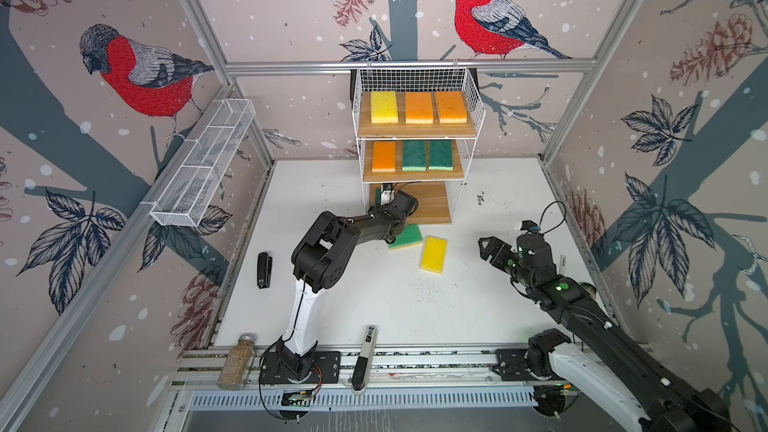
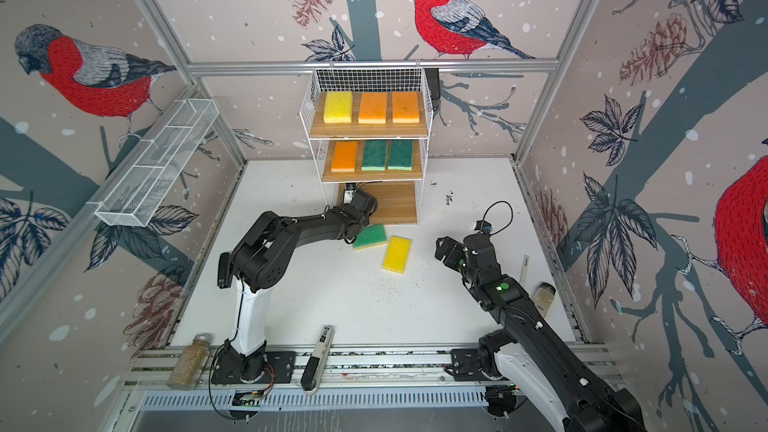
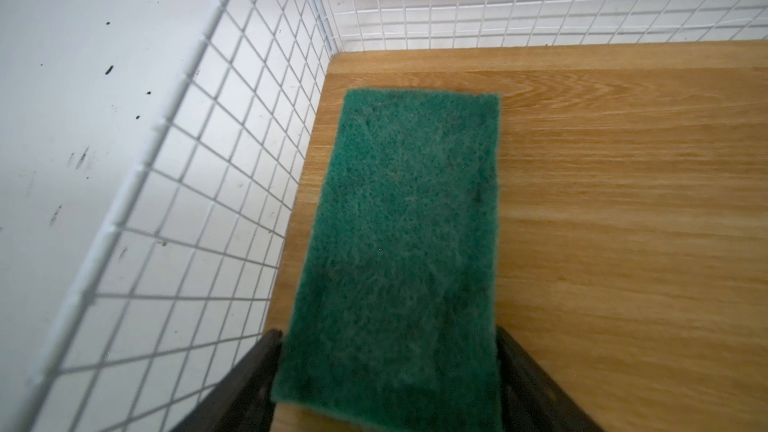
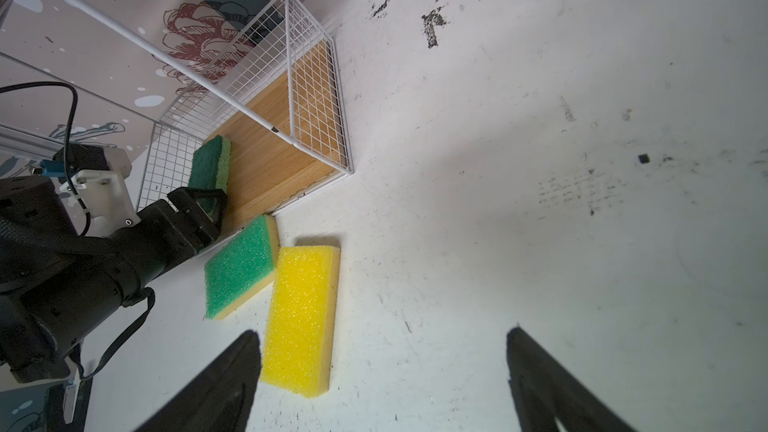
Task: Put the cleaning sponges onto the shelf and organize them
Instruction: 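Open and withdraw the left gripper while the right gripper approaches the yellow sponge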
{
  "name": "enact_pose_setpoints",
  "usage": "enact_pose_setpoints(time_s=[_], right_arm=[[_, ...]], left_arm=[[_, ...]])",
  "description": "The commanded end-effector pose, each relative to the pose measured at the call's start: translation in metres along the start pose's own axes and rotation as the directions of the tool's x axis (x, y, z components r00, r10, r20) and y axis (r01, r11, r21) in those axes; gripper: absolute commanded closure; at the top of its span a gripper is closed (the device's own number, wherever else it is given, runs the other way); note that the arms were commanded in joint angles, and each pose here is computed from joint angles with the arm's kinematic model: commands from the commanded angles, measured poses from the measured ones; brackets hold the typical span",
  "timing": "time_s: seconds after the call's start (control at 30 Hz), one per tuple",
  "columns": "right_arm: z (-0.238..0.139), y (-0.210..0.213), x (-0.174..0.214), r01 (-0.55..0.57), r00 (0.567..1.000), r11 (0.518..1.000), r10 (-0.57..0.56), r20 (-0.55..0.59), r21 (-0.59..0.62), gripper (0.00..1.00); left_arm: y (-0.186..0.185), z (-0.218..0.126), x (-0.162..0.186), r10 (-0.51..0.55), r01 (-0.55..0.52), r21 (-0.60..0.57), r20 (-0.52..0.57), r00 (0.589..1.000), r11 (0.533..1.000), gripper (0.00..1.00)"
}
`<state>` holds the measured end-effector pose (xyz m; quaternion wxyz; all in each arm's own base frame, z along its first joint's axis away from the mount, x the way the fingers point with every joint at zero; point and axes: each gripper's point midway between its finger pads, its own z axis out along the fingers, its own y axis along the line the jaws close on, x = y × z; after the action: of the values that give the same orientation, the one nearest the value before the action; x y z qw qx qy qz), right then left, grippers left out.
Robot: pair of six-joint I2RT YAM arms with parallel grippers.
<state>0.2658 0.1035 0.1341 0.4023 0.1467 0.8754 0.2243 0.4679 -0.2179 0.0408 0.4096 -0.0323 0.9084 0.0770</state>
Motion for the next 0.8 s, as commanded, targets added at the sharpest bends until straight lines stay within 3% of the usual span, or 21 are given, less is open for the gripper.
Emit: enact_pose_setpoints(time_s=[0.0,0.5,0.77], right_arm=[[-0.001,-0.001,-0.003,-0.008,1.000,1.000,0.008,0.018,0.004,0.08],[-0.005,-0.002,-0.006,-0.008,0.999,1.000,0.008,0.038,0.005,0.07],[-0.003,0.000,0.000,-0.035,0.999,0.999,0.035,0.017,0.004,0.07]], left_arm=[[0.003,0.001,0.009,0.024,-0.024,-0.011,-0.046,0.999,1.000,0.21],[-0.011,-0.047,-0.010,-0.005,0.003,0.079,0.015,1.000,0.997,0.19],[-0.001,-0.074,0.010,-0.023,0.025,0.143,-0.017,1.000,0.989,0.20]])
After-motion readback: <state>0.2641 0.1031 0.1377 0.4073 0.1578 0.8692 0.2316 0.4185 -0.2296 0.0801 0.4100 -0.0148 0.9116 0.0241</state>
